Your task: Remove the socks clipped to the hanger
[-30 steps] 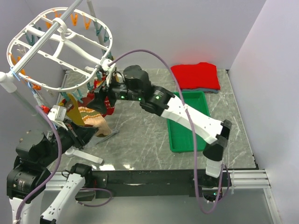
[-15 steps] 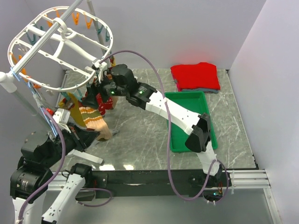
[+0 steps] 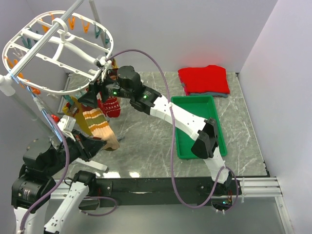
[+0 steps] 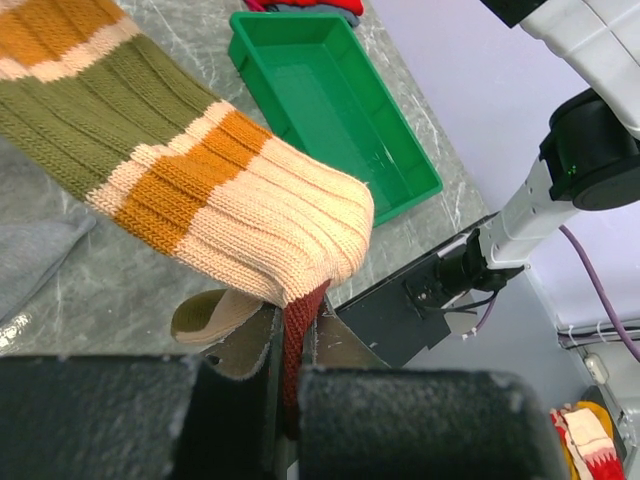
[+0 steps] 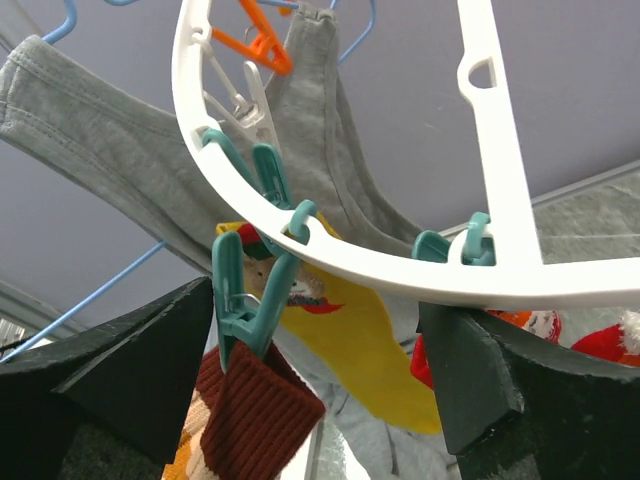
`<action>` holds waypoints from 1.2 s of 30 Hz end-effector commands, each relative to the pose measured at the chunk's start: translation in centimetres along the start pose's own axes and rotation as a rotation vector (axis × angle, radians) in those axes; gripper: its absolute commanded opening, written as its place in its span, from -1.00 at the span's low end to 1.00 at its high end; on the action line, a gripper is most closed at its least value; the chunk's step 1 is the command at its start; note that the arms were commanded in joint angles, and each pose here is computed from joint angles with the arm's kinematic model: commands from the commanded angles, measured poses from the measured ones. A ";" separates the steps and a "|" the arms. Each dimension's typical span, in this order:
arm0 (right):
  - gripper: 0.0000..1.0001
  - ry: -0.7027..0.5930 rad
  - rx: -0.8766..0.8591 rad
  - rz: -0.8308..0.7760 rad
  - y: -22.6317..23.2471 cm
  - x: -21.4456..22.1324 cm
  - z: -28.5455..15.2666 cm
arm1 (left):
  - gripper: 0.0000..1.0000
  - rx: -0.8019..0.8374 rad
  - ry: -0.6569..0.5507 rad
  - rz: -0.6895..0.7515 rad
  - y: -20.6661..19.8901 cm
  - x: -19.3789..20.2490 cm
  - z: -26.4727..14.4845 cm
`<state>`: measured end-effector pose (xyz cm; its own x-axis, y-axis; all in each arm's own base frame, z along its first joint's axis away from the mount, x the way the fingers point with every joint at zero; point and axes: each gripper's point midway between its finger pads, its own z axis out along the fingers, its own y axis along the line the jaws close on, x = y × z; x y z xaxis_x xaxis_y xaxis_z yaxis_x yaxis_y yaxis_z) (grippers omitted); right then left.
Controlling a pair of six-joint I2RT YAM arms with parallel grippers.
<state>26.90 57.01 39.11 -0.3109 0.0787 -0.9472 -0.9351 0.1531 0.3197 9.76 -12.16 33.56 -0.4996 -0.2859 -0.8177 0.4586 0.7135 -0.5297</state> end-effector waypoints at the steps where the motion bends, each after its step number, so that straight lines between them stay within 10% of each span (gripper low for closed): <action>1: 0.76 -0.085 -0.032 -0.042 1.4 -2.8 0.1 | -0.98 0.050 -0.015 0.018 -0.9 -0.2 -0.2; 23: 0.78 -0.063 0.241 -0.145 0.6 -2.1 0.4 | -0.98 0.079 0.017 -0.009 -0.9 0.8 0.4; 36: -0.16 -0.093 0.287 -0.156 -0.1 -2.9 0.2 | -0.98 0.085 0.032 -0.012 -0.8 1.1 0.7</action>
<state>27.34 57.84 38.13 -0.1927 0.0388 -0.9805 -0.8861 0.4223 0.1909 9.46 -13.11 31.97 -0.5540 -0.2665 -0.7887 0.4756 0.6763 -0.5625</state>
